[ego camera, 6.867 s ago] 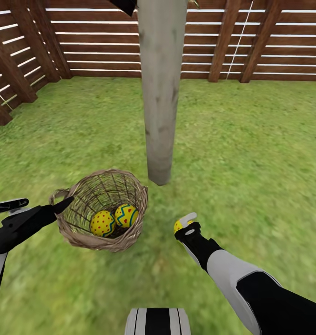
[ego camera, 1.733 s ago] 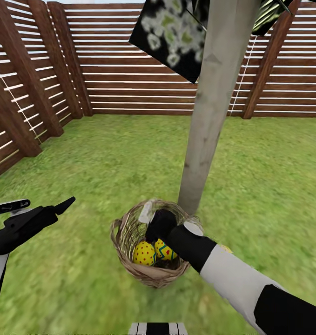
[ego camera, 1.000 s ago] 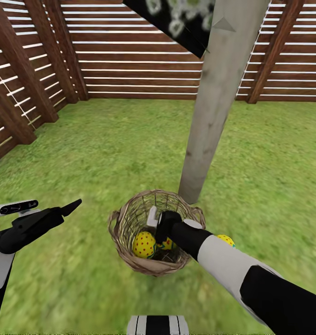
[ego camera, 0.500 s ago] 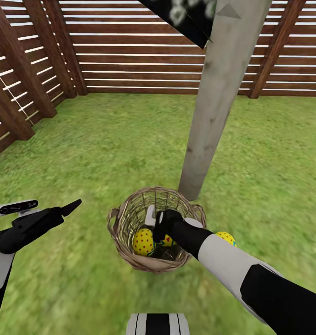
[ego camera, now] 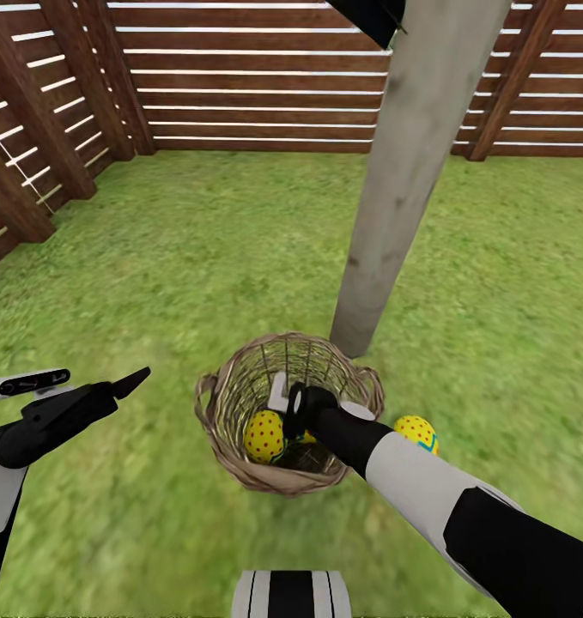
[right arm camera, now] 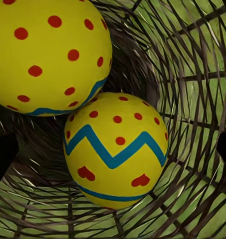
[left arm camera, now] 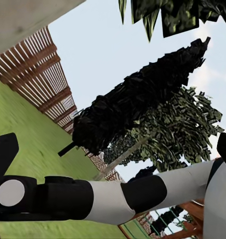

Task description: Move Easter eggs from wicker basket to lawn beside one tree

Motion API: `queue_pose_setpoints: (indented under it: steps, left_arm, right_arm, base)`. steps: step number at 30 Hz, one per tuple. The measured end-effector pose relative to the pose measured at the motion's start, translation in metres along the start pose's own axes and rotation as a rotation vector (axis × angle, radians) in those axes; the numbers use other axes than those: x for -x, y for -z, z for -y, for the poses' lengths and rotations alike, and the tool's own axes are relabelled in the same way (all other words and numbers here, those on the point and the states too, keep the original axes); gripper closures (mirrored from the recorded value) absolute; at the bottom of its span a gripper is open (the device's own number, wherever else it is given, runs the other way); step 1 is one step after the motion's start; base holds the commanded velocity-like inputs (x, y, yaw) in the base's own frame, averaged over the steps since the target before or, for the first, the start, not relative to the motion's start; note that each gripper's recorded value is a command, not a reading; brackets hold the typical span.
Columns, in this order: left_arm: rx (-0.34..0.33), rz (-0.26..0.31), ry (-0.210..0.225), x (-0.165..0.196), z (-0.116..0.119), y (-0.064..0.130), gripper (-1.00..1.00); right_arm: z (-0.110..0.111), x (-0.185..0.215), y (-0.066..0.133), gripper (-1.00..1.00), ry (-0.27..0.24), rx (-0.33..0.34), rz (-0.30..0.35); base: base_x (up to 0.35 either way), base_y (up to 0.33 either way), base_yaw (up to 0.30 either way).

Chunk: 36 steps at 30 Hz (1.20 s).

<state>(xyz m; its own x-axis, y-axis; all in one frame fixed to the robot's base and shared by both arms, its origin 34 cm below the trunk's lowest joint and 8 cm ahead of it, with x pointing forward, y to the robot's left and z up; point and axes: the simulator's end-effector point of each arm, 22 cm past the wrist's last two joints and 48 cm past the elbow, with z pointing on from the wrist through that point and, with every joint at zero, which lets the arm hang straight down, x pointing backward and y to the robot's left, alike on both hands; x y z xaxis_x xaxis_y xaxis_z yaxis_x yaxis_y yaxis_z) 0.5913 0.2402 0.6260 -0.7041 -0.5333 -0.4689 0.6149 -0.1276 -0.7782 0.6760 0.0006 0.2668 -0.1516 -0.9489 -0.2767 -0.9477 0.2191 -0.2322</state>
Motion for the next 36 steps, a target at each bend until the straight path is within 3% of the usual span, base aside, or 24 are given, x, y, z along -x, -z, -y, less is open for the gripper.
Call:
queue_pose_setpoints:
  steps: [7, 11, 31, 36]
  left_arm:
    - [0.016, 0.004, 0.026, -0.005, -0.014, 0.005, -1.00]
    - [0.023, 0.006, 0.036, -0.007, -0.020, 0.008, -1.00]
    - [0.067, 0.015, 0.099, -0.021, -0.057, 0.024, -1.00]
    - [0.067, 0.015, 0.099, -0.021, -0.057, 0.024, -1.00]
  right_arm:
    - [0.008, -0.007, -0.014, -1.00, -0.026, -0.042, -0.003]
    - [0.008, -0.011, -0.020, -1.00, -0.056, -0.036, 0.000]
    - [-0.021, -0.032, -0.058, -1.00, -0.102, 0.037, -0.030]
    - [-0.017, -0.033, -0.058, -1.00, -0.127, 0.034, -0.030]
  base:
    - [0.000, 0.000, 0.000]
    - [0.000, 0.000, 0.000]
    - [0.000, 0.000, 0.000]
    - [0.000, 0.000, 0.000]
